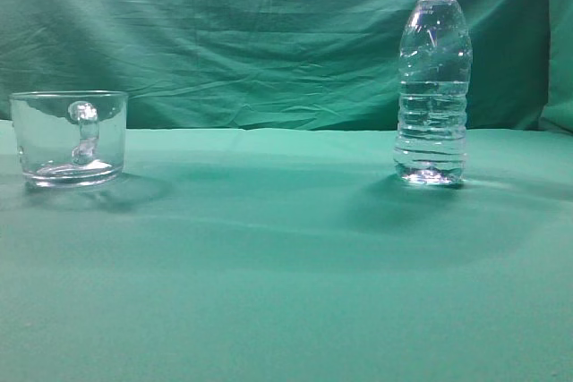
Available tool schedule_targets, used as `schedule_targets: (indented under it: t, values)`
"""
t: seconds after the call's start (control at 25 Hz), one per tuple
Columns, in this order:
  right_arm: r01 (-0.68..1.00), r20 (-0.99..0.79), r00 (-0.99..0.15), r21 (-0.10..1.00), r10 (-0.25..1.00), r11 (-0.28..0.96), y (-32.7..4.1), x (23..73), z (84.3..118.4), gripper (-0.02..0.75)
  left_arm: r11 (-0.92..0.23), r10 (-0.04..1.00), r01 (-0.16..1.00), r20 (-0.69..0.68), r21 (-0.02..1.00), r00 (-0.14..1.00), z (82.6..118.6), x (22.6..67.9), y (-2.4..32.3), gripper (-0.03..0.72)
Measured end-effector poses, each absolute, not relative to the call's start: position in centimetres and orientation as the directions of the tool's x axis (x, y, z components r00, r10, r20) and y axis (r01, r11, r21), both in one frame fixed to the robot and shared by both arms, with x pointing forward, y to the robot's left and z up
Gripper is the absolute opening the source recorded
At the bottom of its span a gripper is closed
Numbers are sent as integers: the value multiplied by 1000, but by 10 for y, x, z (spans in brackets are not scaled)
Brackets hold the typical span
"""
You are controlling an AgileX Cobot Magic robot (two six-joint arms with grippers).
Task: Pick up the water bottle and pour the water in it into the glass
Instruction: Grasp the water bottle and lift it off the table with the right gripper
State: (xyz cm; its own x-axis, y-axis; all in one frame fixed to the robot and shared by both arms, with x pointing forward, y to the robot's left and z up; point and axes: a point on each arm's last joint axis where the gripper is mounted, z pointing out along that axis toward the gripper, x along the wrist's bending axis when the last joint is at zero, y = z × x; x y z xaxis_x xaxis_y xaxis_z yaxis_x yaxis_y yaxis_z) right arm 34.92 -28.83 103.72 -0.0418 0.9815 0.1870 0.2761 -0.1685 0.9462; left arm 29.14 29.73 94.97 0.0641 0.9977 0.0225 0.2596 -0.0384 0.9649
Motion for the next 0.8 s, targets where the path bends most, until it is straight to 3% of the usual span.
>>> schedule_targets:
  t: [0.36,0.4,0.44,0.6,0.72,0.8]
  values:
    - [327,105,-250,945,963,-18,-250,400,1013,0,-38,998,260,22,965,64,950,291,297,0]
    - [319,90,-271,948,958,1,-245,406,1009,49,-38,998,260,22,965,64,950,291,297,0]
    - [308,68,-298,951,952,29,-241,410,1006,49,-38,998,260,22,965,64,950,291,297,0]
    - [275,-16,-409,951,912,139,-222,426,989,308,-38,998,260,22,965,64,950,291,297,0]
    - [263,-17,-436,954,900,145,-214,436,976,529,-38,998,260,22,965,64,950,291,297,0]
    - [280,-1,-430,950,903,135,-211,443,967,629,-38,998,260,22,965,64,950,291,297,0]
